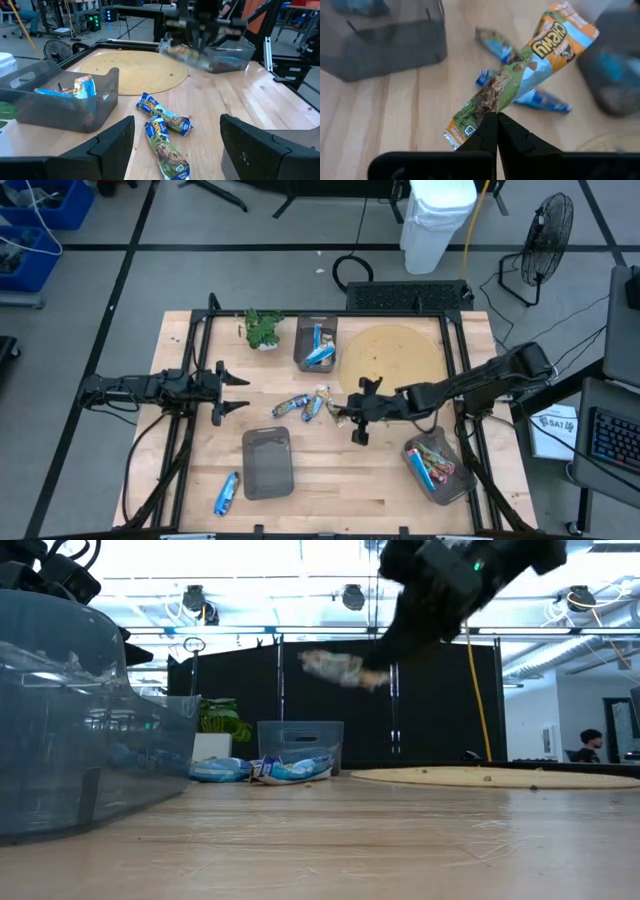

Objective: Pick and place Granola Bars by type
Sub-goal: Put the yellow granola bar into the top black bin

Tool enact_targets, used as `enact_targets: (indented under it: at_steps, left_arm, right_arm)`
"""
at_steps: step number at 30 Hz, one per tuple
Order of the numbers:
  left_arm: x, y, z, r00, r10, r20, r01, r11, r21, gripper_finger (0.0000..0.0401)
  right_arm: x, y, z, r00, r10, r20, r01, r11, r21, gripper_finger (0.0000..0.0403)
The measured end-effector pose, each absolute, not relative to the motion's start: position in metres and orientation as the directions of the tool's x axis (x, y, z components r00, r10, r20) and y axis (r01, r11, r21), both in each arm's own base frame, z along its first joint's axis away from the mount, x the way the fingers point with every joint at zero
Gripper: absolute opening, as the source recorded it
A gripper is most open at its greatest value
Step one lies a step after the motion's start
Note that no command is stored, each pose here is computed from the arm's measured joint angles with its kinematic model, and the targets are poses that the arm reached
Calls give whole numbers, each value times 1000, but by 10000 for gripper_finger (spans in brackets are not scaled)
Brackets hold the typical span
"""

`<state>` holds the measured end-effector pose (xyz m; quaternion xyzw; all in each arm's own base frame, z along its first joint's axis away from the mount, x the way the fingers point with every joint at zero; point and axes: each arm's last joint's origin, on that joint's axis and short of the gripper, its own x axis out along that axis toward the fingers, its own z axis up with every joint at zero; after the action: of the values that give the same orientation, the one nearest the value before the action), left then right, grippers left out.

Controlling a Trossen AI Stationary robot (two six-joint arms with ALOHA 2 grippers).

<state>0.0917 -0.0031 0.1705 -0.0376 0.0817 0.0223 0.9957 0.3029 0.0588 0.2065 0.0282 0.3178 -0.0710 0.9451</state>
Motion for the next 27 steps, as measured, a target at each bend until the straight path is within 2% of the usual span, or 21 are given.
enact_targets:
  at_steps: [4,9,13,20,27]
  left_arm:
    - [92,-3,171,986,39,-165,-51,996,-71,296]
    - [92,-3,171,986,39,-164,-51,996,-72,296]
    - [92,-3,170,986,38,-165,-51,996,-72,296]
    - [92,-3,170,986,39,-165,-51,996,-72,296]
    - [92,-3,170,986,39,-165,-51,996,-72,296]
  right_arm:
    - [285,55,225,821,-120,-558,133,991,-18,0]
    - [251,46,229,844,-150,-515,158,987,-29,0]
    - [224,39,221,861,-184,-474,192,981,-33,0]
    - [187,32,197,948,-108,-299,105,994,-28,0]
    - [158,26,176,981,-97,-170,93,995,-33,0]
